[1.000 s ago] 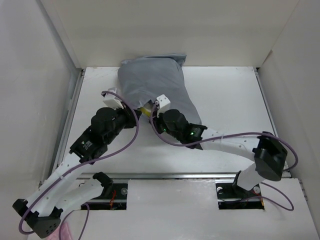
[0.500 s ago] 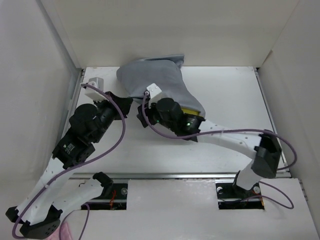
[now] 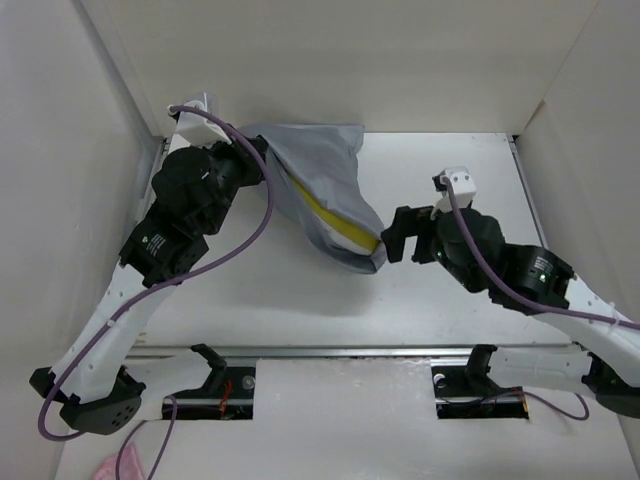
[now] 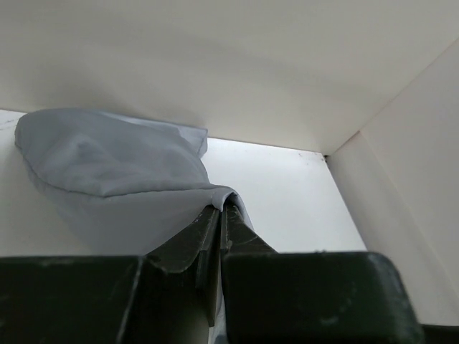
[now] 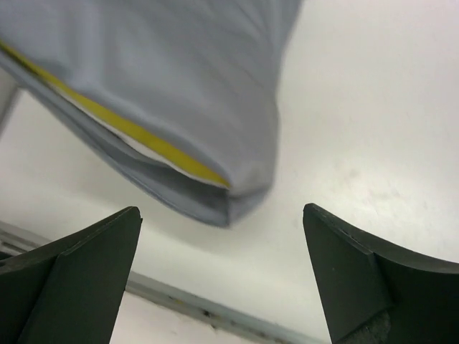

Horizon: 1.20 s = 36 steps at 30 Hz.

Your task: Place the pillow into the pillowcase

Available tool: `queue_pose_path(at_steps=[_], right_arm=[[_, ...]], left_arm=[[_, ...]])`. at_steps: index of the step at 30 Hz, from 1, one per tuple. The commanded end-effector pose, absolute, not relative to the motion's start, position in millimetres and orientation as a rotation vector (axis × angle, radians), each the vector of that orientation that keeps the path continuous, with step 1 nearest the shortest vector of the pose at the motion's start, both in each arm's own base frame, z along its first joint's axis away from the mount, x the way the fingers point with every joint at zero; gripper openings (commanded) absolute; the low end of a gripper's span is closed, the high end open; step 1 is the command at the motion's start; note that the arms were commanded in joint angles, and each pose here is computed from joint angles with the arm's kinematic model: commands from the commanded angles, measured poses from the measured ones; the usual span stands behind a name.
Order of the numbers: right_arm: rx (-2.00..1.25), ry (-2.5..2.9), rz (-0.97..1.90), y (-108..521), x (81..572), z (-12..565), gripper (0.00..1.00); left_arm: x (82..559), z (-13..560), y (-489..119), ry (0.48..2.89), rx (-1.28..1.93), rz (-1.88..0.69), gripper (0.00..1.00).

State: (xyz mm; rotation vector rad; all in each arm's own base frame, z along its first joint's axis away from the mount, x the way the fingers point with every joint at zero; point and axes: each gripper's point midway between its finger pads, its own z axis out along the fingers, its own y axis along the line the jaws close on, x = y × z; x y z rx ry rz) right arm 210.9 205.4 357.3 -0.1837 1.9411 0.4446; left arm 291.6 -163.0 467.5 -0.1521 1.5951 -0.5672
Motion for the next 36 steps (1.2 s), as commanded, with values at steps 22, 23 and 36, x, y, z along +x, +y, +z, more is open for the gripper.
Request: queue_pose_path(at_steps=[22, 23, 36], right_arm=[[0.199, 2.044, -0.323, 122.3, 322.0, 265.7, 0.00], [0.202, 2.006, -0.245, 121.9, 331.9, 299.4, 0.00], [0.126, 1.810, -0.119, 80.7, 326.9, 424.7, 0.00]], left_arm=[[268.2, 527.2, -89.3, 1.367, -0.365, -0.425, 0.00], [272.2, 521.3, -86.4, 1.382, -0.377, -0.384, 0.00], [280.2, 494.0, -62.4, 1.439, -0.449, -0.270, 0.00]])
